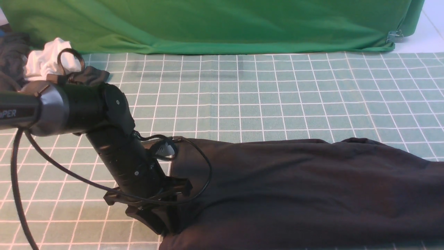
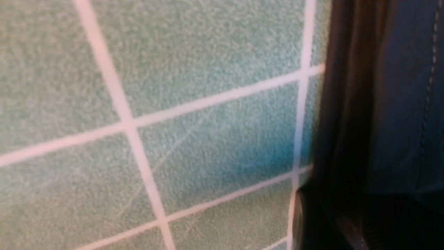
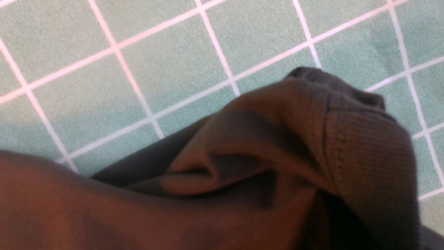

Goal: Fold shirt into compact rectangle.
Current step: 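Pull the folded dark garment lengthwise by its ends to straighten it flat on the table, then fold the right end of the dark garment over onto its left end with the right gripper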

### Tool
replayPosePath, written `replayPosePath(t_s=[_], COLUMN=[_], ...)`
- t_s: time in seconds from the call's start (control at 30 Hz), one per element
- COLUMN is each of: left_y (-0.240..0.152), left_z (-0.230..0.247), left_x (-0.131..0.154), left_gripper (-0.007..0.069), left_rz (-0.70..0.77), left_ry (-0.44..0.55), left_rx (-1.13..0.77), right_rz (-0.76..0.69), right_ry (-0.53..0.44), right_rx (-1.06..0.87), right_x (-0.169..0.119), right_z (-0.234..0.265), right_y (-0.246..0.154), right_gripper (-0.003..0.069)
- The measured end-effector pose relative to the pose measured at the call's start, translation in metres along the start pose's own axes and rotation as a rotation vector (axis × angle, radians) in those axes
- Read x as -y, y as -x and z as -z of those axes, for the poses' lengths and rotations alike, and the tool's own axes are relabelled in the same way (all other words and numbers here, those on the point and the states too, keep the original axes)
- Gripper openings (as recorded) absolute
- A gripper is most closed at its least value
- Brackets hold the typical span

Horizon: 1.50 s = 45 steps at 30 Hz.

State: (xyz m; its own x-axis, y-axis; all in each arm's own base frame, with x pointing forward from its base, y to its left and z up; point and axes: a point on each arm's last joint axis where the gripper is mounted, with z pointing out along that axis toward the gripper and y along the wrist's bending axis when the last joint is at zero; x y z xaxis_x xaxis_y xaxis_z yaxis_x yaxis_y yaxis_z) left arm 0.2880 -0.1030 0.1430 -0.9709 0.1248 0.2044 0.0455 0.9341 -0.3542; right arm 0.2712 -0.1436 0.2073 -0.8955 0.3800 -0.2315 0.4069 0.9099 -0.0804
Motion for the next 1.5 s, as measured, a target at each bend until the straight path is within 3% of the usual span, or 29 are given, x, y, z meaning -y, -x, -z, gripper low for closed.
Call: replayPosePath(t_s=[0.23,0.53,0.73,0.87,1.03,1.23,1.5], left_y=[0.027,0.028,0.033,0.037,0.039,0.039,0.039], left_z=[0.047,0.112,0.124,0.140,0.152,0.153,0.153], left_x=[0.002,0.025,0.015,0.000,-0.015,-0.015,-0.014], left_gripper=[0.0214,0.0216,0.0217,0.0217,0.0217,0.0217,0.0217], left_rz=[-0.048,-0.081,-0.048,-0.001,0.026,0.004,-0.010], left_ry=[0.167,0.159,0.149,0.101,0.003,-0.017,-0.023], left_rx=[0.217,0.441,0.490,0.541,0.579,0.584,0.582], right_rz=[-0.002,-0.019,0.009,0.040,0.100,0.260,0.431], right_ry=[0.002,0.000,0.028,0.125,0.310,0.460,0.611], right_rx=[0.018,0.105,0.159,0.205,0.207,0.194,0.170], right_x=[0.001,0.006,-0.010,-0.039,-0.098,-0.177,-0.260], right_z=[0.015,0.072,0.130,0.163,0.186,0.199,0.202], right_y=[0.007,0.024,0.018,0.000,-0.023,-0.056,-0.106], right_gripper=[0.0038,0.0038,0.0038,0.0038,0.0038,0.0038,0.0038])
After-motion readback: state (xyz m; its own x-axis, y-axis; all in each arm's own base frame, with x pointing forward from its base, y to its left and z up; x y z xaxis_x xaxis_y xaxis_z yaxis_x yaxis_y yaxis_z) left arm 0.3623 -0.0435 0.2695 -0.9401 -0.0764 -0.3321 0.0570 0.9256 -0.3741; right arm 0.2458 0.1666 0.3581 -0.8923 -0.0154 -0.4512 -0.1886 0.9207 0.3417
